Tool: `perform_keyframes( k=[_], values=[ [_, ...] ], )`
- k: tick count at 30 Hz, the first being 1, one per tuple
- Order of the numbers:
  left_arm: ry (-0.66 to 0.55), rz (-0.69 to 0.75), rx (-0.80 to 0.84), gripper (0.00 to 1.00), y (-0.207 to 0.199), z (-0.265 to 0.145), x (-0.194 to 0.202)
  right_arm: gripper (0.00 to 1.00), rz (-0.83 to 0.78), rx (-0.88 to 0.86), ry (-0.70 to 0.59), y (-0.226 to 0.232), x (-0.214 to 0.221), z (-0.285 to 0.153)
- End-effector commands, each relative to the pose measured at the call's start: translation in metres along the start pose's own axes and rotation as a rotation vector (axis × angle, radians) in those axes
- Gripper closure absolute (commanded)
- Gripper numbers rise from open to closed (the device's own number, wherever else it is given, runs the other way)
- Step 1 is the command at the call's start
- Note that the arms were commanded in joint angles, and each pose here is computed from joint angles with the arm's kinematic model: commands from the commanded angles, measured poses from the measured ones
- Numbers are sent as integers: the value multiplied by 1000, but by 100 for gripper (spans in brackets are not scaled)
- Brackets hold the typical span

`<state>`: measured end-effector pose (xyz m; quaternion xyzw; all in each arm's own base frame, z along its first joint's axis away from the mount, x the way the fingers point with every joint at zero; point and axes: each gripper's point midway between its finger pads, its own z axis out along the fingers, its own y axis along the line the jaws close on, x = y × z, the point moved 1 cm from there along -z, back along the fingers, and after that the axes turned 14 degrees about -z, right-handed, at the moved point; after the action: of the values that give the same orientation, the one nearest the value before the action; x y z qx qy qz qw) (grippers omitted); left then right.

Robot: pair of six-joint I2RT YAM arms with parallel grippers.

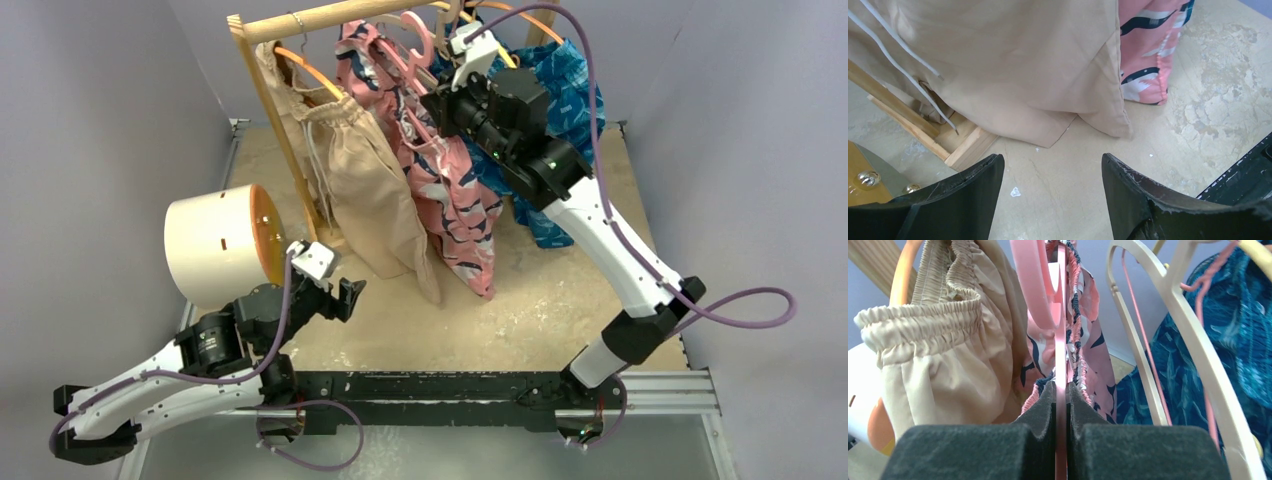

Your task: Place the shorts on the hanger

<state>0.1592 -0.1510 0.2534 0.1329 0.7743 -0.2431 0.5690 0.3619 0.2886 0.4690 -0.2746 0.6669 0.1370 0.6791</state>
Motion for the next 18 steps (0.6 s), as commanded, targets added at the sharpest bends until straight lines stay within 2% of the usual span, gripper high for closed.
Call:
perform_keyframes(
  k=[1, 8, 18],
  values=[
    [-59, -48, 31, 29, -5, -2, -14, 100, 8, 19, -296, -11, -86, -5],
    [-74, -52, 34, 29, -3, -5, -16, 100, 12, 16, -364, -2, -96, 11],
    [-72, -44, 35, 29, -3, -5, -15, 100, -2, 24, -397, 22, -102, 39]
  ],
)
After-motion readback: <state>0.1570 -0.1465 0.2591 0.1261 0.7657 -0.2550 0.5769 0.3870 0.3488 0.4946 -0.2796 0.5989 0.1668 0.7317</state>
